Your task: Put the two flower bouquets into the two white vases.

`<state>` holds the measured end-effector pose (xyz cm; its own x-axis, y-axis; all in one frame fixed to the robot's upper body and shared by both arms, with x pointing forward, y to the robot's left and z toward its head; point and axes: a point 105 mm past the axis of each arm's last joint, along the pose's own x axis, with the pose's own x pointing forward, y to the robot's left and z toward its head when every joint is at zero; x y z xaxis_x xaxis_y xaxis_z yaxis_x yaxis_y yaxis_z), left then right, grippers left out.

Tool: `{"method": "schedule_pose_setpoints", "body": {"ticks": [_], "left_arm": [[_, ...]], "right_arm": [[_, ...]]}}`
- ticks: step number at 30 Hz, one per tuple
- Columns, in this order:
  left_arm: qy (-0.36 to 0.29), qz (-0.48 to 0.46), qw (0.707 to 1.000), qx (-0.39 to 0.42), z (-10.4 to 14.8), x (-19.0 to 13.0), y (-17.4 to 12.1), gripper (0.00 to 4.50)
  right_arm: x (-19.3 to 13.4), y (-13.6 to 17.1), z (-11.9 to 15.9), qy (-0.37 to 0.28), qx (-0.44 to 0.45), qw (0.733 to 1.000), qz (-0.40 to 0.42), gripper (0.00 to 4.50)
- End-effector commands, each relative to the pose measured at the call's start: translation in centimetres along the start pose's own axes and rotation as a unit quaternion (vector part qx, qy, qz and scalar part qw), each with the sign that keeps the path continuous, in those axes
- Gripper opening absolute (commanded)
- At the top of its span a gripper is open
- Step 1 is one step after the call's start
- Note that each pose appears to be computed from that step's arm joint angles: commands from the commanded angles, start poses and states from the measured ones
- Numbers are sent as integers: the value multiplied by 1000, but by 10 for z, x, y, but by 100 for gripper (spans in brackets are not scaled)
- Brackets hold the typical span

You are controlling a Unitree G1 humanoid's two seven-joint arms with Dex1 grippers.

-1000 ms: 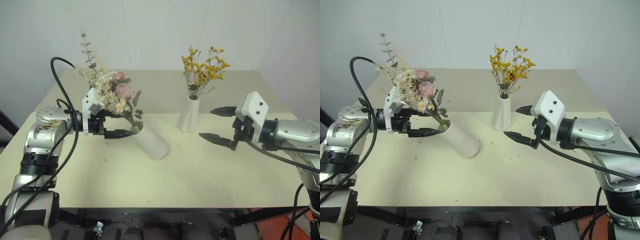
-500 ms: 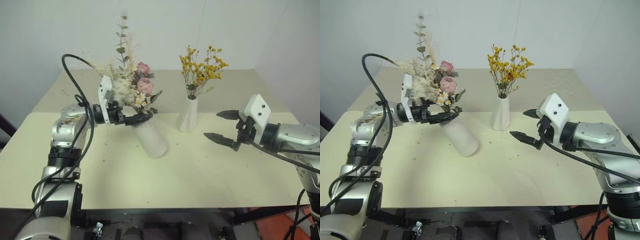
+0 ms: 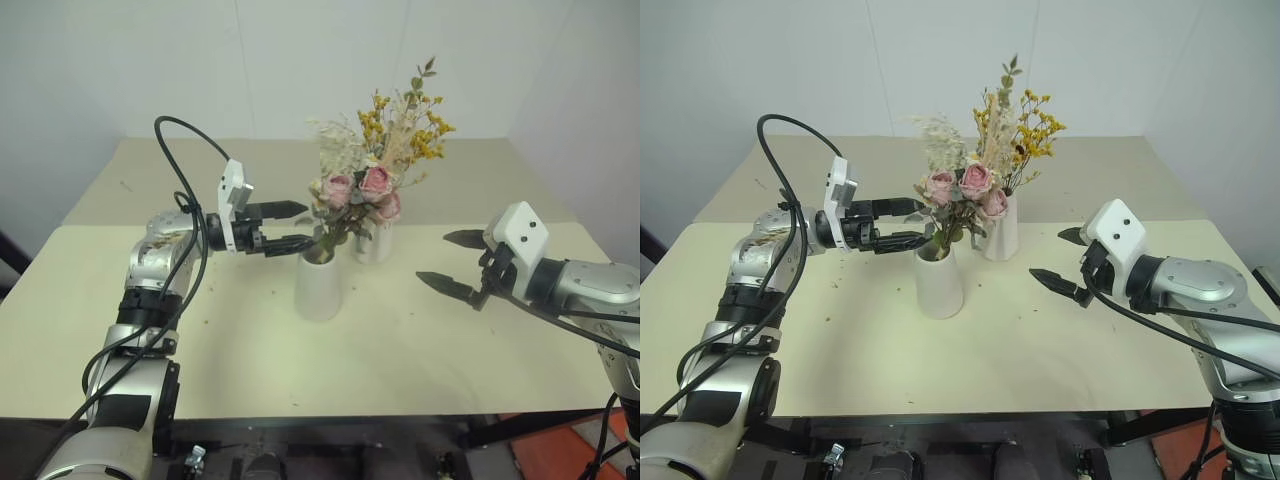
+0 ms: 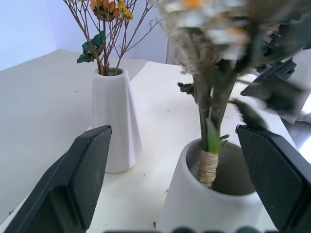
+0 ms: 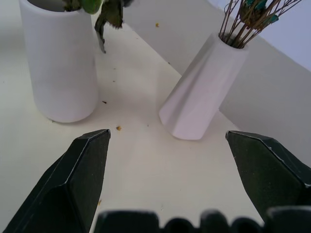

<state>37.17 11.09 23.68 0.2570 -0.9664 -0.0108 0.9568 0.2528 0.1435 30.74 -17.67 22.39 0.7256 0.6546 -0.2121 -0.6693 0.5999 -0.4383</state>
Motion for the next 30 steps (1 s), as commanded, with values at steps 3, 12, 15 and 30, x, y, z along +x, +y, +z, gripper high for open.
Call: {"method": "schedule_pose_setpoints", "body": {"ticks": [3,12,15,30], "left_arm": [[-42,4,999,35,33,-21,0,446],[61,52,992,101,50,-114,-20,446],[95,77,988,99,46,-138,-30,446],[113,109,984,86,37,-150,-53,446]], "right_arm": [[-4,-6,11,-13,-23,1000,-17,450],[-27,-11,18,-24,-17,1000,-6,450],[-42,-13,18,-24,-9,1000,8,450],[-76,-20,8,26,-6,999,25,450]]}}
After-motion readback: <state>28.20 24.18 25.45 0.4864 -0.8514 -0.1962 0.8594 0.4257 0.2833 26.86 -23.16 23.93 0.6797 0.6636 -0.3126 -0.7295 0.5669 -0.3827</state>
